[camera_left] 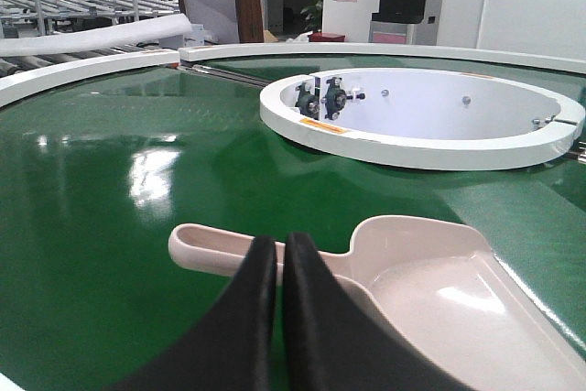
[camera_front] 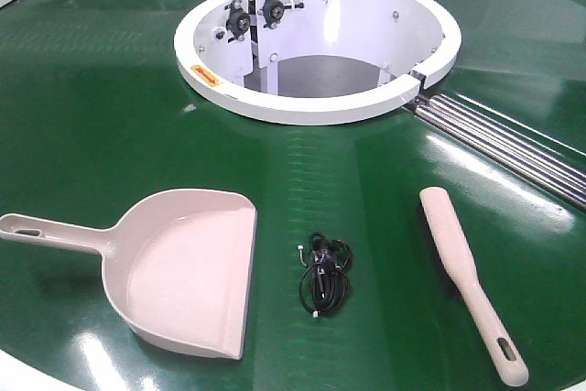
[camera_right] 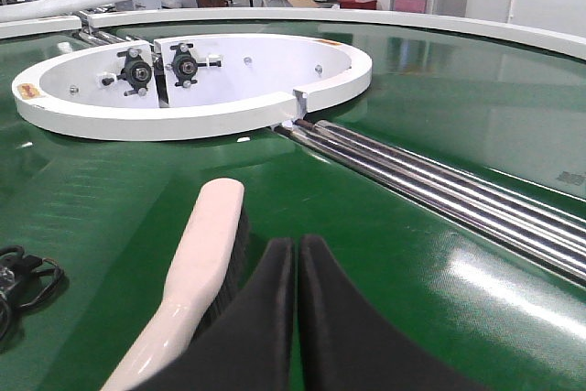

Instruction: Clean and inspect green conveyor with broom and dustpan

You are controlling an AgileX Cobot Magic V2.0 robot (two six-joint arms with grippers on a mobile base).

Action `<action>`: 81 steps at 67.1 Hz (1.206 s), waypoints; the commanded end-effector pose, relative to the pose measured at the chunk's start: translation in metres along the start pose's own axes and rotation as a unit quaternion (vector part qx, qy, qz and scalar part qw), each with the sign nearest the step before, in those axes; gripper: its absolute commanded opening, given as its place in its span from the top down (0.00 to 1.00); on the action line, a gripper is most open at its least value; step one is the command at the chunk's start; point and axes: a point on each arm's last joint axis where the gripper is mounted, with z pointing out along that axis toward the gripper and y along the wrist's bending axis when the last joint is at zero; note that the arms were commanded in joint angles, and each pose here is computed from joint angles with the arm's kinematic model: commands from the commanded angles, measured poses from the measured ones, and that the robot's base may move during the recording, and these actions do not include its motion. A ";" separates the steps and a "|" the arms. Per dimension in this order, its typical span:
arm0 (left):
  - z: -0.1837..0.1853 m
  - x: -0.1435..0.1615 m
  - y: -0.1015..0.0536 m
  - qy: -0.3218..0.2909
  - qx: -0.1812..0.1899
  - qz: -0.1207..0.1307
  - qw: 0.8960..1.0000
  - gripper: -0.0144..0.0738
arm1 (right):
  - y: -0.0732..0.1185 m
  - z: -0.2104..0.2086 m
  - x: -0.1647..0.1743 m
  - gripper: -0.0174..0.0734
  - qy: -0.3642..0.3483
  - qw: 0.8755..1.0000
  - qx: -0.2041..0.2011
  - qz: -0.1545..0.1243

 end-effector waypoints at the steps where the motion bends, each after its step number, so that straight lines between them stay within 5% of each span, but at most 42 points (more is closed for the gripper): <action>1: 0.000 0.003 0.000 -0.031 -0.001 -0.004 1.000 0.84 | 0.000 0.000 -0.001 0.82 -0.032 0.999 0.001 -0.005; 66: 0.000 0.003 0.000 -0.032 -0.001 -0.004 0.999 0.84 | 0.000 0.000 -0.001 0.82 -0.032 0.999 0.001 -0.005; 75: -0.002 -0.011 0.000 -0.103 -0.002 -0.004 0.995 0.84 | 0.000 0.000 -0.001 0.82 -0.032 0.999 0.001 -0.005; 81: -0.008 -0.035 0.001 -0.190 -0.001 -0.009 0.982 0.84 | 0.000 0.000 -0.001 0.82 -0.032 0.999 0.001 -0.005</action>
